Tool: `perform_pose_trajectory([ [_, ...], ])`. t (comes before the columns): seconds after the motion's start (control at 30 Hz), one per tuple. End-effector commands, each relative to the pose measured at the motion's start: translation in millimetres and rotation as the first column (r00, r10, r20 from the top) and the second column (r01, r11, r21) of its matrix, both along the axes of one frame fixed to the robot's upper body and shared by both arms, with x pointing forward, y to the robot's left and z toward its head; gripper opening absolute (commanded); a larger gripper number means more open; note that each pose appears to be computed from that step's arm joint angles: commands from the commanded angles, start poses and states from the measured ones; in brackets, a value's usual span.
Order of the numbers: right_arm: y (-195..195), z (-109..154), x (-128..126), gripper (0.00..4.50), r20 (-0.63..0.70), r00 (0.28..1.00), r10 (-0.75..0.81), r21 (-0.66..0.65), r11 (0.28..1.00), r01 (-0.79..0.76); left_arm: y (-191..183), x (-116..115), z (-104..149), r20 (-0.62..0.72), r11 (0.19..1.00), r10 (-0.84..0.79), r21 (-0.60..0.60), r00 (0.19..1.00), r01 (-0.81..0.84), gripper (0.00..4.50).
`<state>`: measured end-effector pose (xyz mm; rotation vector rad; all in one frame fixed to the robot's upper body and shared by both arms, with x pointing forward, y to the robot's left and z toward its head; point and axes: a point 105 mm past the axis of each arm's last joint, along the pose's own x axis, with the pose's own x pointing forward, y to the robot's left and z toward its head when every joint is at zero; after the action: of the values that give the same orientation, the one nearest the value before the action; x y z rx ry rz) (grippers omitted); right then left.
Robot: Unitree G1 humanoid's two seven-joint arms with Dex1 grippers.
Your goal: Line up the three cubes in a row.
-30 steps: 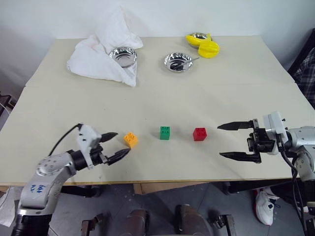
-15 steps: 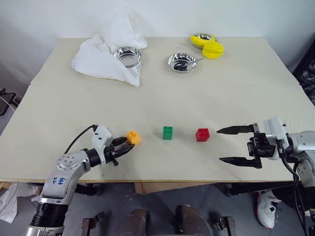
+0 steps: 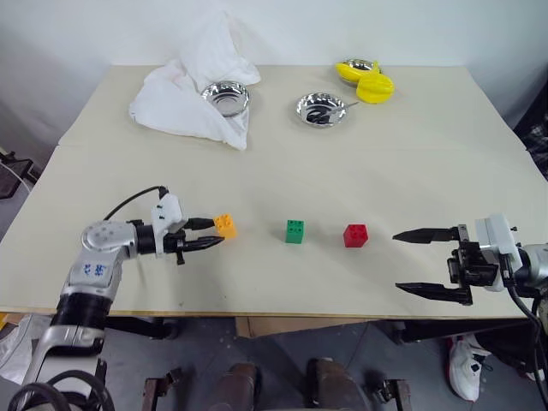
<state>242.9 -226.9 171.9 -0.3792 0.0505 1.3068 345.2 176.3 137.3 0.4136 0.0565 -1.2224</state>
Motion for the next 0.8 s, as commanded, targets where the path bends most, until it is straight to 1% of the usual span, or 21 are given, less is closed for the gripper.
perform_pose_trajectory([
  [0.03,-4,12,-7,4.50,0.035,0.999,-0.002,-0.011,1.000,0.003,-5,5,2,0.006,0.994,-0.106,0.020,0.994,0.106,1.46],
  [0.23,-1,10,-13,4.50,0.038,0.999,-0.018,0.001,1.000,0.018,-13,13,-6,-0.037,0.982,-0.169,0.075,0.985,0.172,1.46],
  [0.4,0,10,-16,4.50,0.038,0.999,-0.029,0.007,1.000,0.029,-15,9,-16,-0.069,0.965,-0.222,0.126,0.973,0.230,1.46],
  [0.63,2,10,-17,4.50,0.038,0.999,-0.032,0.010,0.999,0.031,-21,16,-20,-0.064,0.966,-0.205,0.145,0.977,0.213,1.46],
  [0.8,4,10,-16,4.50,0.037,0.999,-0.028,0.015,1.000,0.028,-25,23,-17,-0.045,0.967,-0.189,0.163,0.981,0.194,1.46],
])
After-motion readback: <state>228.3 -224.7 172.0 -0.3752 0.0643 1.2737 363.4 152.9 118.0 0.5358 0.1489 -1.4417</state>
